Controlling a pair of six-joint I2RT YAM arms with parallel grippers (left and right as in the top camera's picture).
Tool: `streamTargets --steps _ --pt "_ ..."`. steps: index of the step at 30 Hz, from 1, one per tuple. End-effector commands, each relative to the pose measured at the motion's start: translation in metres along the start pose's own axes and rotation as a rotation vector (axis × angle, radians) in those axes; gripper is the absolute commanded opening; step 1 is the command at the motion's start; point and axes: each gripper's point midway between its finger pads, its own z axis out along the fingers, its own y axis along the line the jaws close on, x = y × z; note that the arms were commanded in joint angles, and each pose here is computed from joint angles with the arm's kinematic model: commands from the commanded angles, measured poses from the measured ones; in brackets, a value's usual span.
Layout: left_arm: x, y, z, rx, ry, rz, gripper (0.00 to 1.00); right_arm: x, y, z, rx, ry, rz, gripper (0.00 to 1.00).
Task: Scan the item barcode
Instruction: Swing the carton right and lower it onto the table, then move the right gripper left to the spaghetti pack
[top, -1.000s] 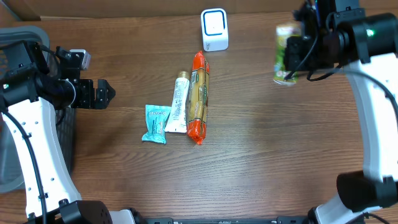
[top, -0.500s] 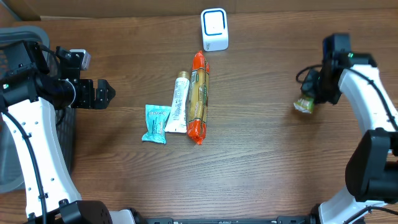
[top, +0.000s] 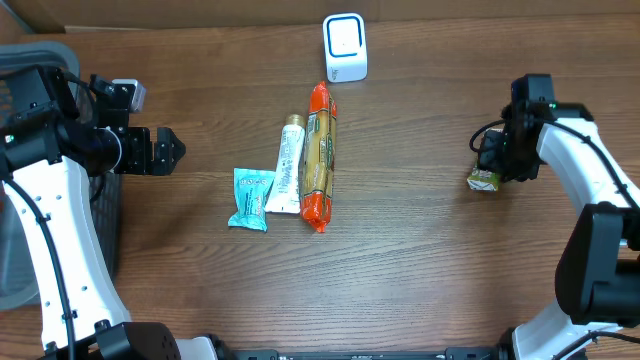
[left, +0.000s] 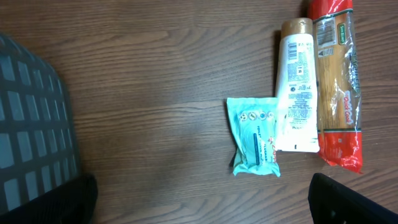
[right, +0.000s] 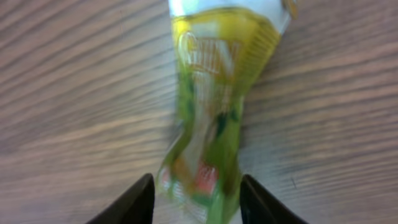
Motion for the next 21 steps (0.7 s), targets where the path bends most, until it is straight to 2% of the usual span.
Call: streamTargets --steps 1,4,6,7,9,11,17,21 --pt "-0.001 -0.001 0.002 0.013 0.0 0.022 1.0 -0.036 0.033 -0.057 -0.123 -0.109 -0.071 0.46" --pt "-0.001 -0.001 0.002 0.013 0.0 0.022 1.0 -0.04 0.064 -0.094 -0.239 -0.125 -0.12 0.5" --pt "-0.001 -0.001 0.002 0.013 0.0 0.022 1.0 -0.038 0.093 -0.11 -0.343 -0.13 -0.162 0.59" --pt "-0.001 -0.001 0.002 0.013 0.0 0.022 0.99 -0.031 0.125 -0.117 -0.448 -0.126 -0.218 0.6" --pt "-0.001 -0.001 0.002 0.013 0.0 0.022 1.0 -0.019 0.155 -0.116 -0.507 -0.108 -0.283 0.61" --pt "-0.001 -0.001 0.002 0.013 0.0 0.022 1.0 -0.004 0.186 -0.106 -0.507 -0.096 -0.362 0.64" --pt "-0.001 -0.001 0.002 0.013 0.0 0.022 1.0 0.034 0.248 -0.056 -0.381 -0.064 -0.449 0.87" --pt "-0.001 -0.001 0.002 0.013 0.0 0.022 1.0 0.052 0.262 -0.02 -0.289 -0.018 -0.385 0.88"
